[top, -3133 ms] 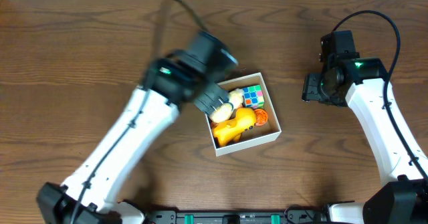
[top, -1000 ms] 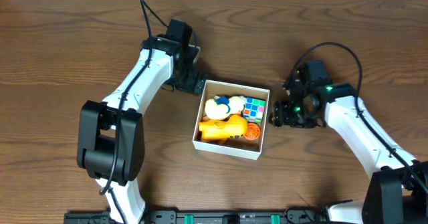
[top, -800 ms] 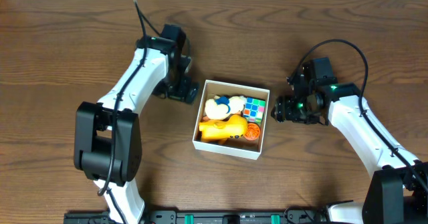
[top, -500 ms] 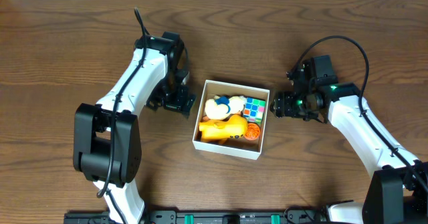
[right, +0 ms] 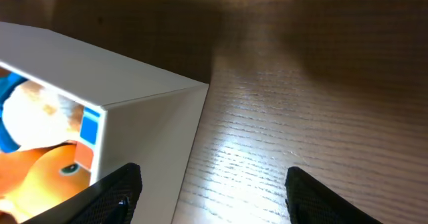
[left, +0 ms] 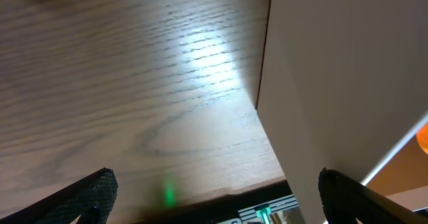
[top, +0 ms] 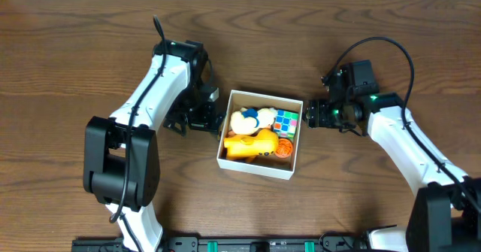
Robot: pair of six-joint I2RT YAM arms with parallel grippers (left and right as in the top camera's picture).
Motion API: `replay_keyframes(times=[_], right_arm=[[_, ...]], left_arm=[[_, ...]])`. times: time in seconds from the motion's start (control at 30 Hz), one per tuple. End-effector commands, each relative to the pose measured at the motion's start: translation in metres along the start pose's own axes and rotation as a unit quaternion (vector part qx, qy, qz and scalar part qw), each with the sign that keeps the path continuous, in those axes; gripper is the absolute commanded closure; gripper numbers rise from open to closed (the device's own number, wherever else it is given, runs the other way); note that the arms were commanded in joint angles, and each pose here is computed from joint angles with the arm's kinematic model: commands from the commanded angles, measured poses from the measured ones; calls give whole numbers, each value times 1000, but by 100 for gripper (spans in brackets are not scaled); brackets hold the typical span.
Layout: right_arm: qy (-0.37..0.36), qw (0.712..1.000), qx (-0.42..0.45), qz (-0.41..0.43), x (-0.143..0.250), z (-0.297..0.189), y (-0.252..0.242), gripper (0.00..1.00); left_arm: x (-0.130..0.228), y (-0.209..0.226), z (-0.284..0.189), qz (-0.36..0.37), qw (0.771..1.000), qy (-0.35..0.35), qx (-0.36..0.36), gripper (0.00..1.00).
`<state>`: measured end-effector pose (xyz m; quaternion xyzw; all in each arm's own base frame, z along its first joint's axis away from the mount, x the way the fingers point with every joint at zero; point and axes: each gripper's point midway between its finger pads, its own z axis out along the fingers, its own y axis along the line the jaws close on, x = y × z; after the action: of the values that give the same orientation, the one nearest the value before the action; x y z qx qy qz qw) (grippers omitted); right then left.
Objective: Pack container
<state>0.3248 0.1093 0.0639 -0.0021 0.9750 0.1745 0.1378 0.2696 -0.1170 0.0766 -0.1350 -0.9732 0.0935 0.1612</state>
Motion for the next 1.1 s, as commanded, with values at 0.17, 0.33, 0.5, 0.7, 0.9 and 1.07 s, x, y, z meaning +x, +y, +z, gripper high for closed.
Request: replay_keyframes(times=[0.17,0.33,0.5,0.7,0.9,1.07], right_arm=[[18,1000,-12,10,1,24,-3,28],[-7,999,-48,-1,-12,23,11,28],[-4,999,-42,1,-11,23,9,28],[9,1000,-14,8,-4,24,-2,29],[28,999,-8,14,6,24,-4,29],[55,998,-2,22,19,22,-7,27]], left_arm=[[7,-27,-1,31,1000,0,3,2],[7,-31,0,39,999,2,0,2],[7,-26,0,38,999,1,-11,2],[3,-12,-1,39,998,-6,-53,2],[-16,-7,-2,46,996,-44,-69,2],[-34,-9,-5,53,993,-80,-69,2]])
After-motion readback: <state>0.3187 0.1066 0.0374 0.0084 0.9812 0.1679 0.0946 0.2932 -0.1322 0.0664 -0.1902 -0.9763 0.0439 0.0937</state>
